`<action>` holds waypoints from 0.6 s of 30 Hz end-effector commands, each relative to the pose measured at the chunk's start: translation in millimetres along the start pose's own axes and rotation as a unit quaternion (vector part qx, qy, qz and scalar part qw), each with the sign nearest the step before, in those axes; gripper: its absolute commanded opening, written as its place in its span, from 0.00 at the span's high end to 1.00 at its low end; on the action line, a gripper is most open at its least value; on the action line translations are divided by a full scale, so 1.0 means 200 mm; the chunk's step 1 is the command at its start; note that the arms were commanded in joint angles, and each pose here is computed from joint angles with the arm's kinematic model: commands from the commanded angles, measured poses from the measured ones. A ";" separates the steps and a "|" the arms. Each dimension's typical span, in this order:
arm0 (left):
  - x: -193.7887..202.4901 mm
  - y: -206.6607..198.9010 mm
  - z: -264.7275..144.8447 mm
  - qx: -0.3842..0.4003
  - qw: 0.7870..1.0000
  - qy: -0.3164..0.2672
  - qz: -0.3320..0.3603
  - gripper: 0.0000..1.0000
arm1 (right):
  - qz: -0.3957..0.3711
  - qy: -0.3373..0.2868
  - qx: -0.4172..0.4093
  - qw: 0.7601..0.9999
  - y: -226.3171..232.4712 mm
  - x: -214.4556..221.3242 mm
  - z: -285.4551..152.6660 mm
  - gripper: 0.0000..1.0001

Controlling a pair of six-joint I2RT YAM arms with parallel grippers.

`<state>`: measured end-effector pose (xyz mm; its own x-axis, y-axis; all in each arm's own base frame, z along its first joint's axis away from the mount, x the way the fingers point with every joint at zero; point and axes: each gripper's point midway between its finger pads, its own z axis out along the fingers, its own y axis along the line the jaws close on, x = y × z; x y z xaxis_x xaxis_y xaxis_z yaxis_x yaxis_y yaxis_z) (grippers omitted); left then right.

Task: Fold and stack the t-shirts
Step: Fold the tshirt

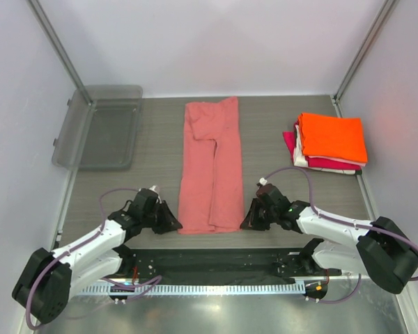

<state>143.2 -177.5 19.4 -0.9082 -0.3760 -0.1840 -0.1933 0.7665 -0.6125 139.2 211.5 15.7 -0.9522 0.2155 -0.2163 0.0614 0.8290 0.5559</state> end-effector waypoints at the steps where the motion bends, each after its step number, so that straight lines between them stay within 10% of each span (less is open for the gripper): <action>1: 0.08 0.07 0.00 -0.013 1.000 0.021 -0.003 0.87 | -0.011 0.006 0.015 1.000 -0.02 0.02 -0.02 0.99; 2: 0.08 0.06 0.00 -0.009 1.000 0.020 -0.006 1.00 | -0.012 0.002 0.013 1.000 0.00 0.00 -0.03 0.99; 18: -0.39 -0.60 -0.16 0.132 0.991 -0.034 -0.002 1.00 | -0.070 -0.125 0.018 0.989 0.31 -0.60 -0.32 0.99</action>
<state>190.1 -213.9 96.5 -0.8953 -0.4110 -0.1719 -0.1641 0.6630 -0.7304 206.2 212.5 114.5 -0.8738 0.2411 -0.4223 -0.0226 0.8474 0.5305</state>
